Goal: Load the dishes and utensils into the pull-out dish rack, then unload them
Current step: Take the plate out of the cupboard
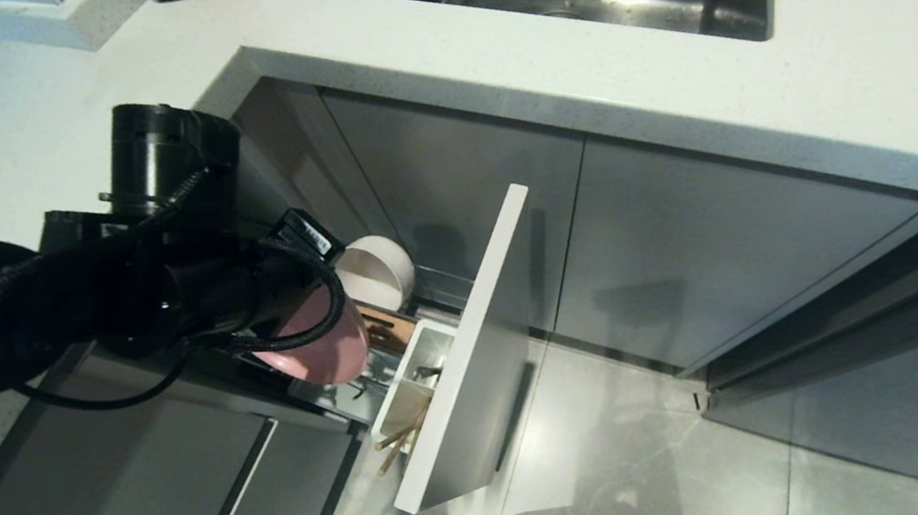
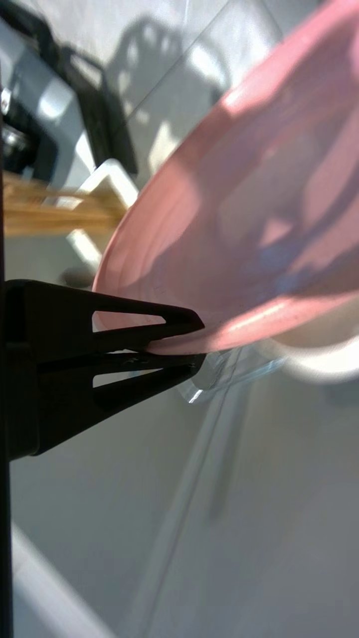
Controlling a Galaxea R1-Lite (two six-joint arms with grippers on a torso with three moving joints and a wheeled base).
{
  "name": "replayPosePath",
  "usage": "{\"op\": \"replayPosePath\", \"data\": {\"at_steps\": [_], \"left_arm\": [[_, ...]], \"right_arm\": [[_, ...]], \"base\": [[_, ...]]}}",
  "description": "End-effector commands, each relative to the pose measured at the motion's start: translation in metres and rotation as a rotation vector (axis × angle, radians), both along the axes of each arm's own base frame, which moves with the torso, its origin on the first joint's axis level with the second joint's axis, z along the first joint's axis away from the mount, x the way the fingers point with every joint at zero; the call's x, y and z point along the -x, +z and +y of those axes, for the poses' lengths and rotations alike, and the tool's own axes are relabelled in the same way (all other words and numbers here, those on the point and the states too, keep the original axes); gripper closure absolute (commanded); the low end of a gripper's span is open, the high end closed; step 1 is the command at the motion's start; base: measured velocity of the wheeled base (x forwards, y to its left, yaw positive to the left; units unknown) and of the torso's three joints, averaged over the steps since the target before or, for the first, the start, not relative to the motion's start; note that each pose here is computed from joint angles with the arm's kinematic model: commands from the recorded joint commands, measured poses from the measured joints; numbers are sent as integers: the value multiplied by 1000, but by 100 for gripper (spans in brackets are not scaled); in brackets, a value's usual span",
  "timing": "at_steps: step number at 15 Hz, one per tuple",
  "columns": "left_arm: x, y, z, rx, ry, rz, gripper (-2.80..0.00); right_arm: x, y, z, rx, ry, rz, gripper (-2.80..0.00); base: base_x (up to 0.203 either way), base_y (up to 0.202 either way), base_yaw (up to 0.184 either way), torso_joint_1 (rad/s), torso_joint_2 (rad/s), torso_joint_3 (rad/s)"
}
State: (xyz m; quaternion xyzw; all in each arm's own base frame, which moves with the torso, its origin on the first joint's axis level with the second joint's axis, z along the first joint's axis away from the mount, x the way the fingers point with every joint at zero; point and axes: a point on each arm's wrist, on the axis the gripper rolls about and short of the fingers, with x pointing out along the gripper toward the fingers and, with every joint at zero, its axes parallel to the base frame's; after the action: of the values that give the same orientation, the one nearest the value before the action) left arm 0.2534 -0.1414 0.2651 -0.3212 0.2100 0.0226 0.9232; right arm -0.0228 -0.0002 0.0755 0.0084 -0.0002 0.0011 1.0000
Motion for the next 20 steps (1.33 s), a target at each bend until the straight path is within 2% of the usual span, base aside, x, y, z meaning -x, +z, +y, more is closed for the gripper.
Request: {"op": "replayPosePath", "data": {"at_steps": [1,4,6,7,9,13,15,18,20], "left_arm": [[24,20,0,40,-49,-53,0],[57,41,0,63,-127,-87,0],[79,57,9,51,-173,-140,0],[89,66,15,28,-195,-181,0],[108,89,31,-54,-235,-297,0],[140,118,58,-195,-264,-469,0],[154,128,75,-261,-233,-533,0],[169,140,105,-347,-134,-601,0],[183,143,123,-465,-47,-603,0]], "right_arm": [[0,0,0,0,1,2,0],[0,0,0,0,1,2,0],[0,0,0,-1,1,2,0],[0,0,0,0,1,2,0],[0,0,0,0,1,2,0],[0,0,0,0,1,2,0],[0,0,0,-1,1,2,0],[0,0,0,0,1,2,0],[0,0,0,0,1,2,0]], "base": [[0,0,0,0,0,0],[0,0,0,0,0,0],[0,0,0,0,0,0],[0,0,0,0,0,0],[0,0,0,0,0,0],[0,0,0,0,0,0],[0,0,0,0,0,0],[0,0,0,0,0,0],[0,0,0,0,0,0]]}}
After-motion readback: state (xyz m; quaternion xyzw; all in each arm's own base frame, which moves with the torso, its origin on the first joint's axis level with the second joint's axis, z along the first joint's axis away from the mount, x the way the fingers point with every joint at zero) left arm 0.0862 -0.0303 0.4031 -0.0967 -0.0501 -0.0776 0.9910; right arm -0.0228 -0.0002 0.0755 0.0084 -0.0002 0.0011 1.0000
